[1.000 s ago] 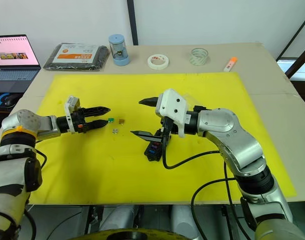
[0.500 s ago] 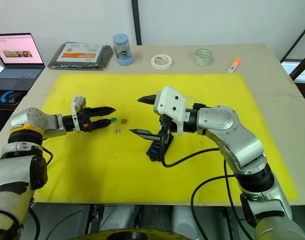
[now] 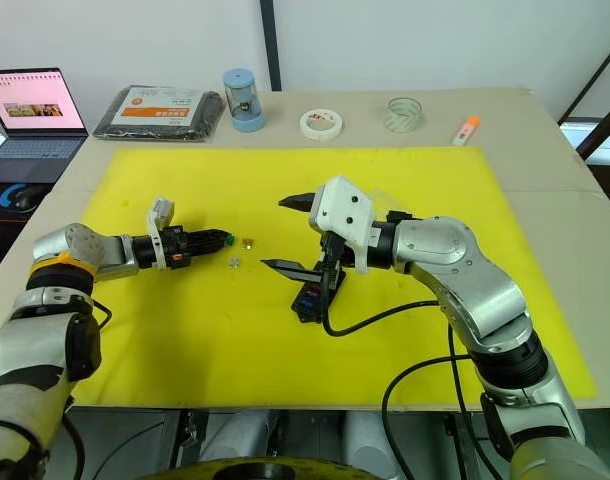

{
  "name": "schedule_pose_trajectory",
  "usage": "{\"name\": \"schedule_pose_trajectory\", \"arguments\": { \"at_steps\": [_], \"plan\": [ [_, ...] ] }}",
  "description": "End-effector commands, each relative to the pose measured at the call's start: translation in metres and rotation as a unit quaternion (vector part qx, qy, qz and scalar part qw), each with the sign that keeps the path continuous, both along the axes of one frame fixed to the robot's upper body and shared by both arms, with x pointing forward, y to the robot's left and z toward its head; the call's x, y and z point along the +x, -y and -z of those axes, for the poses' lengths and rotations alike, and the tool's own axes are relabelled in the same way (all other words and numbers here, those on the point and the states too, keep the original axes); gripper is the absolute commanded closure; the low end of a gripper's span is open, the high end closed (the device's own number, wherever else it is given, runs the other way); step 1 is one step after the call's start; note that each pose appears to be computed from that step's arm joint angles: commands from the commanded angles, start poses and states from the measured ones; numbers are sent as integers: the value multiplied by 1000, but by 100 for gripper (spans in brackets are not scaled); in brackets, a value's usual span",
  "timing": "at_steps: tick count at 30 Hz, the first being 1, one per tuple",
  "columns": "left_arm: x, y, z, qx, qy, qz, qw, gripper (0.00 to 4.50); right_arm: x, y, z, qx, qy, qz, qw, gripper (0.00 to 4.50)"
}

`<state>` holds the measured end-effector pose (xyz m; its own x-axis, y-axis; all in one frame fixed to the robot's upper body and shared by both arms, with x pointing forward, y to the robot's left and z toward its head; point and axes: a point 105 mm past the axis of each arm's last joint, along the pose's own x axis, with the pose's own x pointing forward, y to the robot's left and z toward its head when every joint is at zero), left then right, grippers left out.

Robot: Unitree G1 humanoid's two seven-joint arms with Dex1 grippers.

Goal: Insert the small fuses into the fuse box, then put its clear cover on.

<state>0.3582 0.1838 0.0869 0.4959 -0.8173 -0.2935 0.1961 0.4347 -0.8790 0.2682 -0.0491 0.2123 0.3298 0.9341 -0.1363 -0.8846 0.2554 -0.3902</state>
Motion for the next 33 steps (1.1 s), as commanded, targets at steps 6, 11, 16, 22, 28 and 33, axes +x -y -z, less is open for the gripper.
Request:
{"name": "schedule_pose_trajectory", "arguments": {
  "at_steps": [6, 11, 16, 22, 28, 33],
  "plan": [
    [-21, -5, 15, -1, -42, 6, 999, 449, -1, 5, -5, 10, 10, -2, 1000, 0],
    [-33, 3, -36, 1, 69, 75, 995, 449, 0, 9, -10, 16, -9, -3, 1000, 0],
    [-62, 36, -92, 34, 199, 191, 961, 449, -1, 15, -13, -6, -53, 1, 999, 0],
    [-71, 70, -126, 105, 424, 223, 872, 449, -5, 16, -17, -20, -99, 4, 995, 0],
    [-79, 102, -122, 160, 637, 268, 705, 450, -8, 15, -13, -41, -92, 1, 995, 132],
    [-78, 108, -121, 154, 674, 273, 669, 450, -8, 16, -7, -52, -77, 10, 996, 201]
  ]
}}
